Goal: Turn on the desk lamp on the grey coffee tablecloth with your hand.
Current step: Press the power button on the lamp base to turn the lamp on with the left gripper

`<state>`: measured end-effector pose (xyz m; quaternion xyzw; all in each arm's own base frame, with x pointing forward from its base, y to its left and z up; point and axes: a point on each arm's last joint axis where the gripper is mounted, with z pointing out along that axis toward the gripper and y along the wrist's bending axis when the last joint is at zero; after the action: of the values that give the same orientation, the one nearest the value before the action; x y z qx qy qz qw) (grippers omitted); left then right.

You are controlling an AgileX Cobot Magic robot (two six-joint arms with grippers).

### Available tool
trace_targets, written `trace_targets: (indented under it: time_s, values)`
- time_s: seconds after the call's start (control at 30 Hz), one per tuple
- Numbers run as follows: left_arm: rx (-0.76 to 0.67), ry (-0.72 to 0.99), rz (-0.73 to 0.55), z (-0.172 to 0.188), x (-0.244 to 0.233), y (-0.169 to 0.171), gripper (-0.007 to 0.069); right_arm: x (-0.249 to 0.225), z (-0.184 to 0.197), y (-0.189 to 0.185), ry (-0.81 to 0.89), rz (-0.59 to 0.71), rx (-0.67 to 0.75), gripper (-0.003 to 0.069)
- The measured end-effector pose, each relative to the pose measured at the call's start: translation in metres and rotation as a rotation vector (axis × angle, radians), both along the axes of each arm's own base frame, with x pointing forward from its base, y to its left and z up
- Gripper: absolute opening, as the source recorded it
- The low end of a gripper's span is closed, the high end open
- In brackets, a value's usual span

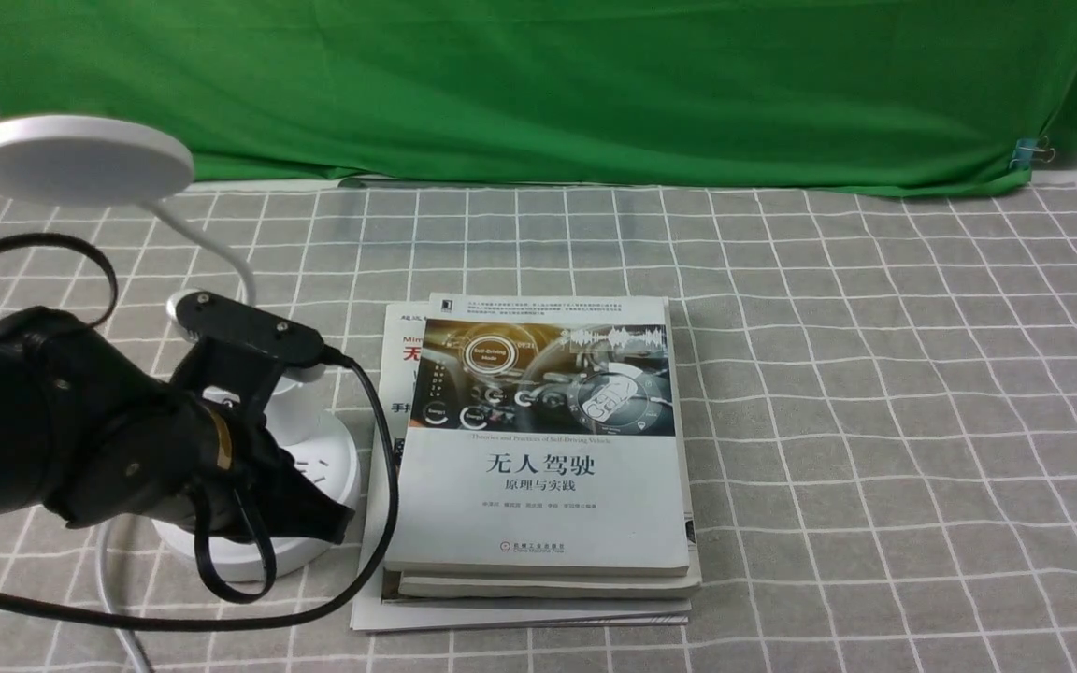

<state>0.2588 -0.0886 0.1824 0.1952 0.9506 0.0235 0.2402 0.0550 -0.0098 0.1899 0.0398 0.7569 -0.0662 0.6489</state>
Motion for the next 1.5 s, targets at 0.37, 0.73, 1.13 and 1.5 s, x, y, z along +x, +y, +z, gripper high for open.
trace_targets:
  time_s: [0.37,0.73,1.13,1.5]
  values:
    - [0.008,0.002,-0.007,-0.0042,0.0020,-0.0005,0.0019,0.0000,0.0000,0.0000,0.000,0.000,0.000,0.0239]
    - [-0.015,-0.009,-0.011,-0.0079,0.0068,-0.0049,0.0019,0.0000,0.0000,0.0000,0.000,0.000,0.000,0.0239]
    - [-0.021,-0.015,-0.001,-0.0051,0.0063,-0.0046,0.0019,0.0000,0.0000,0.0000,0.000,0.000,0.000,0.0239]
    - [0.008,0.010,0.035,-0.0032,0.0026,-0.0004,0.0019,0.0000,0.0000,0.0000,0.000,0.000,0.000,0.0239]
